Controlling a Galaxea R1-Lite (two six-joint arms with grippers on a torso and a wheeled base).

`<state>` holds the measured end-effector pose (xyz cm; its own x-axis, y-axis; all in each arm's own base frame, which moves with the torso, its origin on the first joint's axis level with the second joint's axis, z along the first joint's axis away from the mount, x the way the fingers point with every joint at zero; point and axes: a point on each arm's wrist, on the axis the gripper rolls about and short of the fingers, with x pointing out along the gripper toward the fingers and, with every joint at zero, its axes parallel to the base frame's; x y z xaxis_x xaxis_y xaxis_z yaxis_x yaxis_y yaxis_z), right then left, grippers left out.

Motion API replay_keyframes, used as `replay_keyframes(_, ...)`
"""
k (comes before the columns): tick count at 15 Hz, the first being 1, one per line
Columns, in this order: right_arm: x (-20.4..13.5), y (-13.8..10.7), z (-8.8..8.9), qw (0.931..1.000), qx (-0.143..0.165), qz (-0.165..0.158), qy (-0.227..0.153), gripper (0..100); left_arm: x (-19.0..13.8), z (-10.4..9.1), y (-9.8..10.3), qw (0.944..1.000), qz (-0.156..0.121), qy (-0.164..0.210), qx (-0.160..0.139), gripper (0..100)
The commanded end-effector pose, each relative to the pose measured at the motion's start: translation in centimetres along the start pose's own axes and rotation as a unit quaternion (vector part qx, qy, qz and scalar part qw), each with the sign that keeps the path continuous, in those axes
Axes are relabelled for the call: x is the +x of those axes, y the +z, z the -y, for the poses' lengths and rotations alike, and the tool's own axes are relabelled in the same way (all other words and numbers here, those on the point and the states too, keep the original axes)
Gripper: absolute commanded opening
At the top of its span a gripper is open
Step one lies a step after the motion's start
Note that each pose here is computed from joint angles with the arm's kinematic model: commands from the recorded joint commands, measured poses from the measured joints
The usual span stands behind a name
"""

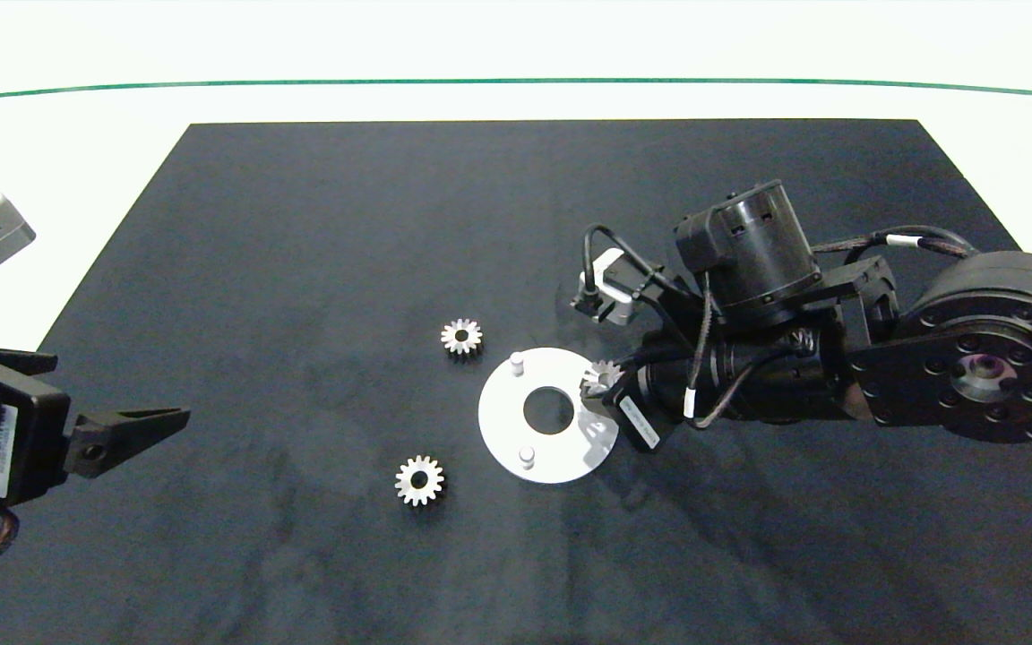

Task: Install three planetary gears onto the carrier pins

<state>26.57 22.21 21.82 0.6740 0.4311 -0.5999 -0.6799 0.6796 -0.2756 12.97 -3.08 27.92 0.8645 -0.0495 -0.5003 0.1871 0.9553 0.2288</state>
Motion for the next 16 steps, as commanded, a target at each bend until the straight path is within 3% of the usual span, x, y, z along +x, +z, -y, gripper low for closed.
replay_keyframes(1,0.3,-0.12,-0.1,1.0,-0.002,-0.004,0.001,28,-0.11,-0.01,-0.04,1.0,0.0,0.001,0.001,100)
replay_keyframes(16,-0.4,-0.31,-0.07,1.0,-0.002,-0.001,0.001,28,-0.29,-0.04,-0.04,1.0,0.004,0.001,0.001,100)
